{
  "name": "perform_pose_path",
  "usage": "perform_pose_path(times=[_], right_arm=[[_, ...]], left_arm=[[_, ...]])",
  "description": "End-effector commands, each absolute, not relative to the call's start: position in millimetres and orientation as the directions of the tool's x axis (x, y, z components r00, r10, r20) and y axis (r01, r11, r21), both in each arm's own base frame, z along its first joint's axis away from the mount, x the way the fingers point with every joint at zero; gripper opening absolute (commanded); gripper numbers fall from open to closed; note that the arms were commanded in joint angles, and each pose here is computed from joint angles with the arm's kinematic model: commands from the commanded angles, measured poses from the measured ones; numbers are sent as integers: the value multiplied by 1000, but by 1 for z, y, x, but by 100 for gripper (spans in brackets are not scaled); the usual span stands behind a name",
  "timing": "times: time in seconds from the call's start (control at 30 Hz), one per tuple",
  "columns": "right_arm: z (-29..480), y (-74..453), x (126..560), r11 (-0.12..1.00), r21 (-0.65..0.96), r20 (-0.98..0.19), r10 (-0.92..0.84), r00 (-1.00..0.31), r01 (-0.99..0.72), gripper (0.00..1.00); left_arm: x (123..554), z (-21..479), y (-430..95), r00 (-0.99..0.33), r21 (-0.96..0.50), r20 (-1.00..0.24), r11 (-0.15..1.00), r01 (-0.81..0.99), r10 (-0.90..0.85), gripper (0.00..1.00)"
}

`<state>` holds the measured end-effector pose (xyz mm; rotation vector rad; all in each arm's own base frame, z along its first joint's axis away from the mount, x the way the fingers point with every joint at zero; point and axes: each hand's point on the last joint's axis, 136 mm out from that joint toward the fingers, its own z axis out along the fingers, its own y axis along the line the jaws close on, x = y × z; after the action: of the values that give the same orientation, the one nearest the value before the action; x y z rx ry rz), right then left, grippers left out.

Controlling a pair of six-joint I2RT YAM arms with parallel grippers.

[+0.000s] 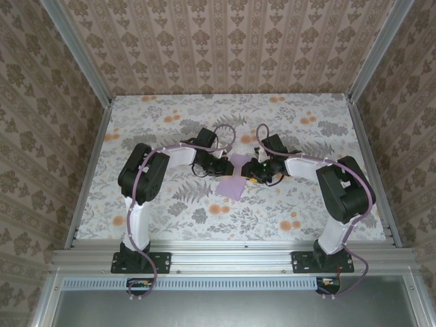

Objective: Fold a paper plane with a square sheet of paper (pick it up from the middle)
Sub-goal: Fold the triangle a second time at the center of the table, then turn over the paper at the center of the table.

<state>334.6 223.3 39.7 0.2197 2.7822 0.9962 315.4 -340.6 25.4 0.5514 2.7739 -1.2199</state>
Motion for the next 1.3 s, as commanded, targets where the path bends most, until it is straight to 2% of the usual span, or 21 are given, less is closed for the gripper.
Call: perform_pose_path(times=[0.0,0.57,0.93,1.1,1.27], right_arm=[[31,216,335,807,586,-123,175,-977,71,37],[36,244,326,719,694,-74,125,-989,39,34],[27,250,316,714,699,-38,106,-994,49,31],[24,256,315,703,709,-28,101,-994,51,28],[21,258,316,700,712,-23,100,-995,54,20]], left_arm=[[309,-8,-324,-946,-665,-132,682,305,295,18],[309,-10,-325,-948,-669,-127,680,299,291,18],[312,8,-332,-950,-705,-147,644,296,277,21],[317,25,-337,-950,-726,-170,619,302,263,23],[323,49,-341,-945,-739,-210,592,321,250,29]])
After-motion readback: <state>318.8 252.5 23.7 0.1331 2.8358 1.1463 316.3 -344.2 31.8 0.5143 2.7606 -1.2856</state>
